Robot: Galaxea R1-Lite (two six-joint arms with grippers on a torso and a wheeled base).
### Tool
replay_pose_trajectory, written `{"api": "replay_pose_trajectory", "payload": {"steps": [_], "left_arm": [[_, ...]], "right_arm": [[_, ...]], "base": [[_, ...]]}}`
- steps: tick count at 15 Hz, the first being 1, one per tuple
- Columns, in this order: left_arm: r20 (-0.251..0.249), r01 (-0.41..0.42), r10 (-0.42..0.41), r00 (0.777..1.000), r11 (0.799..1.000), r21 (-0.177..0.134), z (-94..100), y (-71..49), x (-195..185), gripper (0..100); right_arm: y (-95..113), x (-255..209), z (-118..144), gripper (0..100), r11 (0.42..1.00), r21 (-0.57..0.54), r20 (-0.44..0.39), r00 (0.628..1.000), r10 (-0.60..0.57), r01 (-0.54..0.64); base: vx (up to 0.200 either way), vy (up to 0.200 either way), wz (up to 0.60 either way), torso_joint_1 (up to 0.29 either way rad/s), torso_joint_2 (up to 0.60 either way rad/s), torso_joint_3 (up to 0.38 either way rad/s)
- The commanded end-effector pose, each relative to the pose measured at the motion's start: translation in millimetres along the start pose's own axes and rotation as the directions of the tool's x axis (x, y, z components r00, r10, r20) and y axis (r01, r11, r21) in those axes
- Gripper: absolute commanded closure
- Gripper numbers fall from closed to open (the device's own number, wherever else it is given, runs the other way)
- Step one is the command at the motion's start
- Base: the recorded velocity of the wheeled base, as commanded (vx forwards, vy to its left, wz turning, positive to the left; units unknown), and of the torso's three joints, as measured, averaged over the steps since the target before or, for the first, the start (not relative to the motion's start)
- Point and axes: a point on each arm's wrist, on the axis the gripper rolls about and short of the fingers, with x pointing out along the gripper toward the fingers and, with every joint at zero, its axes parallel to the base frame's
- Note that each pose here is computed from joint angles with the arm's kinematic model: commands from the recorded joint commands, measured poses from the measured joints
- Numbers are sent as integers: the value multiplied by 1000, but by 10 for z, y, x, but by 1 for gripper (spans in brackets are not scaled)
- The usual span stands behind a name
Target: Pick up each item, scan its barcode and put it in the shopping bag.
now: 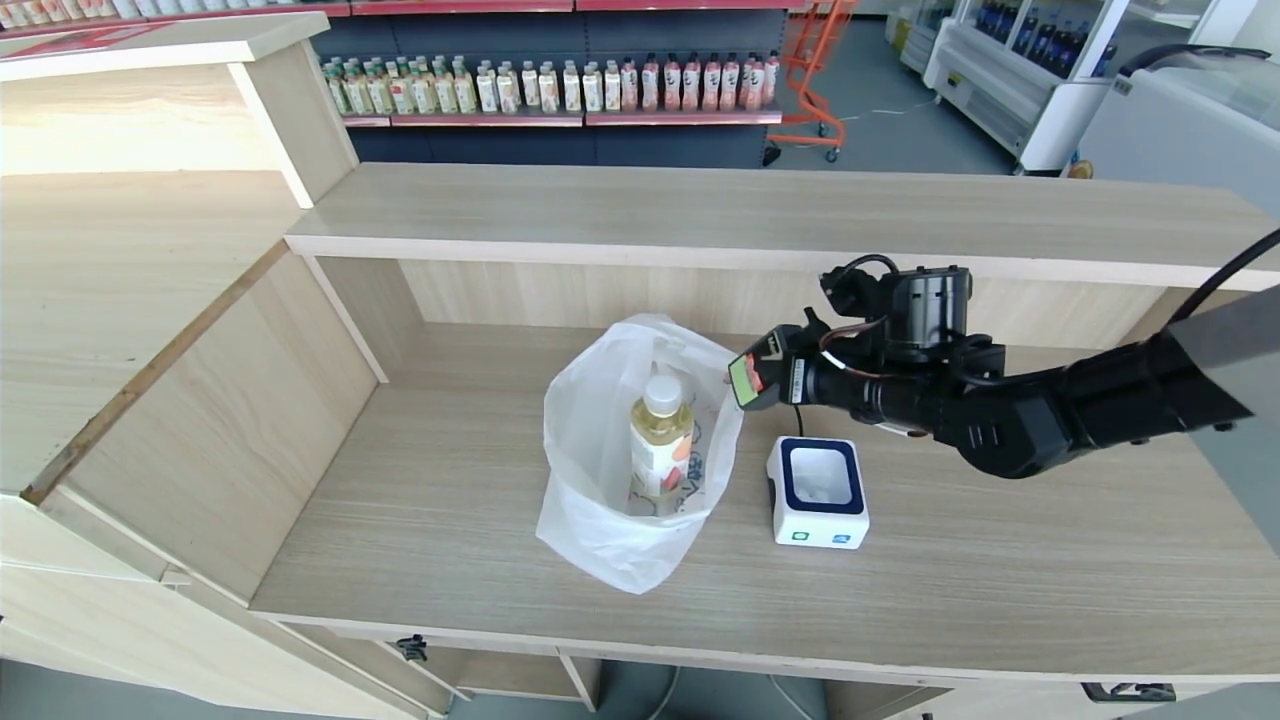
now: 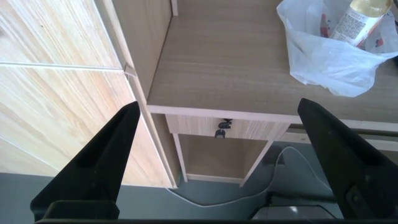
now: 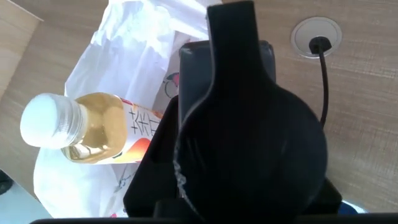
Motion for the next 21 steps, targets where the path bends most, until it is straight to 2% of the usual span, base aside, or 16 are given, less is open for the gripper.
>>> {"api": "replay_pose_trajectory", "payload": {"steps": [1, 11, 12, 15, 17, 19, 21], "left_arm": [[-2, -2, 2, 1000, 1000, 0, 0, 0, 1, 0], [0, 0, 0, 1000, 1000, 0, 0, 0, 0, 0], [-2, 0, 0, 1000, 1000, 0, 0, 0, 1, 0], [0, 0, 0, 1000, 1000, 0, 0, 0, 0, 0], [-2, 0, 0, 1000, 1000, 0, 0, 0, 1, 0], [0, 0, 0, 1000, 1000, 0, 0, 0, 0, 0], [0, 0, 0, 1000, 1000, 0, 0, 0, 0, 0]], "right_arm": [[6, 248, -205, 100, 1000, -15, -46, 999, 7, -8], [161, 606, -444, 100, 998, -37, -78, 996, 46, -49], [158, 603, -462, 0, 998, -35, -84, 995, 45, -48], [151, 563, -397, 0, 999, -18, -69, 996, 48, -49], [154, 437, -224, 0, 999, 15, -33, 998, 51, -51], [197, 133, -17, 0, 995, 79, 2, 998, 65, -65], [195, -385, 89, 0, 994, 96, 11, 998, 54, -55]], "base": [[0, 0, 0, 0, 0, 0], [0, 0, 0, 0, 0, 0], [0, 0, 0, 0, 0, 0], [0, 0, 0, 0, 0, 0], [0, 0, 0, 0, 0, 0], [0, 0, 0, 0, 0, 0], [0, 0, 0, 0, 0, 0]]}}
